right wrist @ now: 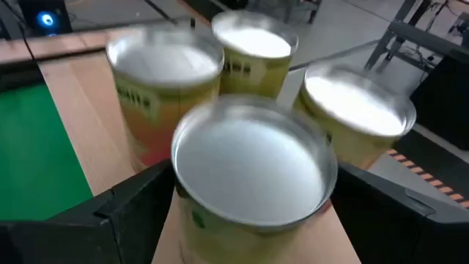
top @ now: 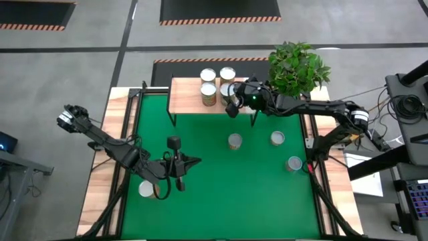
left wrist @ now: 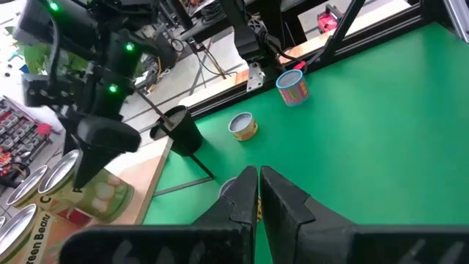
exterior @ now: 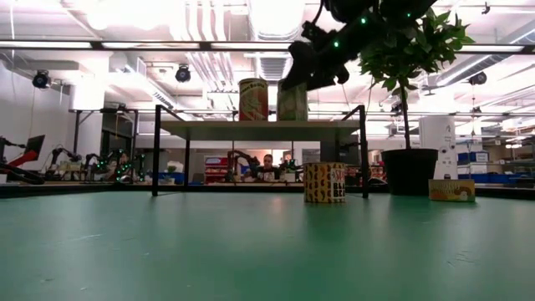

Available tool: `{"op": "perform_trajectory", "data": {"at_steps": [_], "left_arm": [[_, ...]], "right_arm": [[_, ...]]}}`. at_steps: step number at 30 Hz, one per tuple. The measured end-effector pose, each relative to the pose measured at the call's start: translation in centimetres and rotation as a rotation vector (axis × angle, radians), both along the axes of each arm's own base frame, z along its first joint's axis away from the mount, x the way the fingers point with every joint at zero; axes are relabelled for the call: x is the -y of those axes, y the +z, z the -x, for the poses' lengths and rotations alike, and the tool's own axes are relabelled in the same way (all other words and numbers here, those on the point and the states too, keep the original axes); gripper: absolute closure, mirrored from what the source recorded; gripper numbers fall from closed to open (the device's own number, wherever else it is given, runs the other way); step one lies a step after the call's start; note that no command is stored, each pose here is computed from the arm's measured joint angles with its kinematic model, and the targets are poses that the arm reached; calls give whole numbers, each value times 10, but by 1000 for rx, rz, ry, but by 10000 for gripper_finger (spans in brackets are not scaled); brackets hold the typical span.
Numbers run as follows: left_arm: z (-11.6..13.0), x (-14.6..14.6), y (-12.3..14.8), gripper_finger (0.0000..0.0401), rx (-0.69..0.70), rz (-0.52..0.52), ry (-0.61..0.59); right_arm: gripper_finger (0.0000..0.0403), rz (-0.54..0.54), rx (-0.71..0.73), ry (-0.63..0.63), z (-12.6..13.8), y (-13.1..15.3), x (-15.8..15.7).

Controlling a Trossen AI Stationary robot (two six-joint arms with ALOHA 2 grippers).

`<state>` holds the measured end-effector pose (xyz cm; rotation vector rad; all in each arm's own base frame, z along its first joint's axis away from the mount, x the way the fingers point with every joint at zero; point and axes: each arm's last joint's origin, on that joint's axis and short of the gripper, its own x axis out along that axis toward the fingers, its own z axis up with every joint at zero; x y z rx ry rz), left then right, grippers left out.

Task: Pick and place cans onto a shelf
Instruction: Put the canned pears on the shelf

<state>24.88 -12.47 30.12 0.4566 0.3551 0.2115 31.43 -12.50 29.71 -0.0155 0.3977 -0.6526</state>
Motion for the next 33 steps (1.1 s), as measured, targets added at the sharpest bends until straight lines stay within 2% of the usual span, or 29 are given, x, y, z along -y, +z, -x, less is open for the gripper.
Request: {"op": "perform_trajectory", "data": {"at_steps": [3,12,18,21,26,33], "left_arm": [[0,0,0,401,0,0,0],[0,0,0,401,-2,0,0],[1,-1,-2,401,-21,5,6],[1,-1,-2,401,-21,8,7],[1,-1,-2,401,-20,8,7],[1,-1,-2,401,-21,8,7]], "right_arm": [[69,5,15,3,-1,16,-1],[76,-60,-74,30,3,63,-17],[83,-119,-198,77,6,63,-39],[115,-154,-251,85,7,56,-47],[205,-184,-301,74,7,34,-48],[327,-143,-308,77,1,10,-38]]}}
